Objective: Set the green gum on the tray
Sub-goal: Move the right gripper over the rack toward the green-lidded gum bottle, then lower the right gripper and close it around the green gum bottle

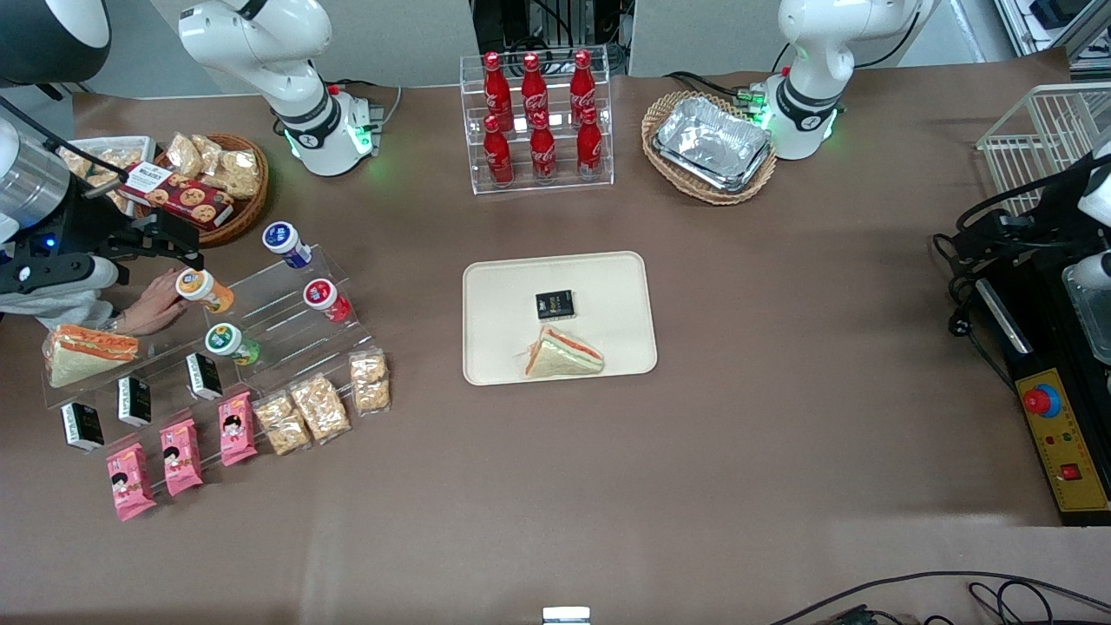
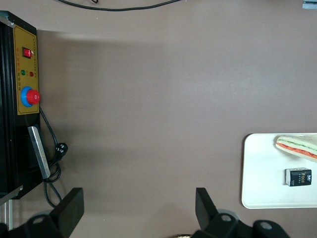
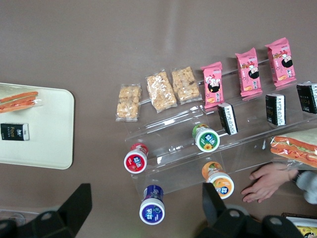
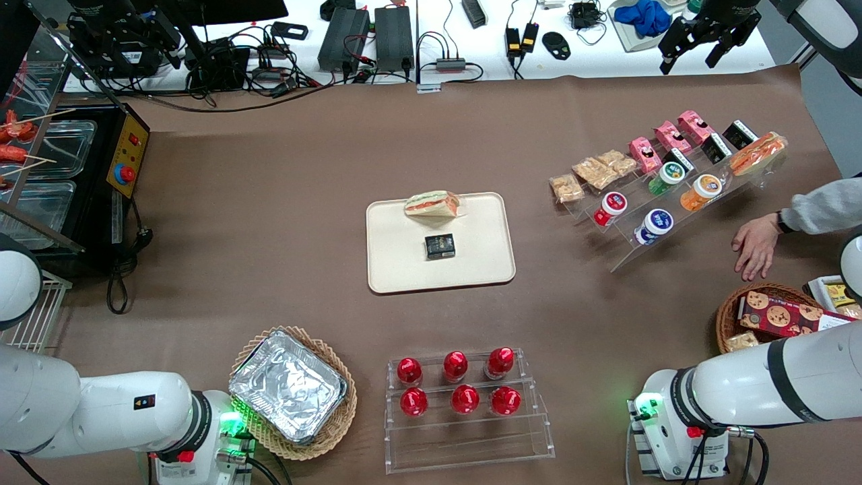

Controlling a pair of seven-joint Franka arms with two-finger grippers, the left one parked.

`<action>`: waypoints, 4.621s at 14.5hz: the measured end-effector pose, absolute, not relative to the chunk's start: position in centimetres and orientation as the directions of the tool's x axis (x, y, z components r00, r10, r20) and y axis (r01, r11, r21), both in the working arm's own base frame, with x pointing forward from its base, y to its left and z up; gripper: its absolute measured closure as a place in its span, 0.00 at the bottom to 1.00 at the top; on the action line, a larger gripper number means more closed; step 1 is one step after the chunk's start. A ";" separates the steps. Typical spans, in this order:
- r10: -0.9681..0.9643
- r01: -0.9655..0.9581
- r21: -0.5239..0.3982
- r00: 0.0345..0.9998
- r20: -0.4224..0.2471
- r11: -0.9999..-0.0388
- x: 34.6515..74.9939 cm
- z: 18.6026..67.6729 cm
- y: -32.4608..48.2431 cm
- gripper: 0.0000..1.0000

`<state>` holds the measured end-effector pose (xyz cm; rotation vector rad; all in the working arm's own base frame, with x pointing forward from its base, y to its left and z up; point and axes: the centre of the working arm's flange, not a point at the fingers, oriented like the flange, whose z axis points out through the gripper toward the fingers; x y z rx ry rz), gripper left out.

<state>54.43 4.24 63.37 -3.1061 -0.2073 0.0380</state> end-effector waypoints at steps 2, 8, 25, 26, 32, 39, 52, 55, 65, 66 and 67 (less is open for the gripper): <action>0.133 0.133 -0.030 0.991 -0.021 -0.991 54.4 63.4 4.2 0.00; 0.132 0.131 -0.029 0.991 -0.021 -0.991 54.4 63.4 4.2 0.00; 0.194 0.194 0.020 0.981 0.017 -0.981 43.4 62.1 -0.5 0.00; 0.209 0.209 0.021 0.977 0.031 -0.978 43.1 61.6 -1.5 0.00; 0.212 0.211 0.003 0.977 0.010 -0.977 44.2 58.4 -4.5 0.00; 0.216 0.217 0.012 0.974 -0.061 -0.976 51.0 46.6 -4.3 0.00; 0.220 0.220 0.036 0.976 -0.007 -0.975 50.9 35.2 -7.7 0.00; 0.220 0.220 0.040 0.975 0.012 -0.975 50.6 34.1 -7.7 0.00; 0.227 0.226 0.040 0.974 0.009 -0.973 50.7 31.8 -7.3 0.04; 0.228 0.227 0.040 0.974 0.009 -0.973 50.7 31.7 -7.2 0.04; 0.228 0.228 0.040 0.974 0.008 -0.973 50.7 31.5 -7.2 0.08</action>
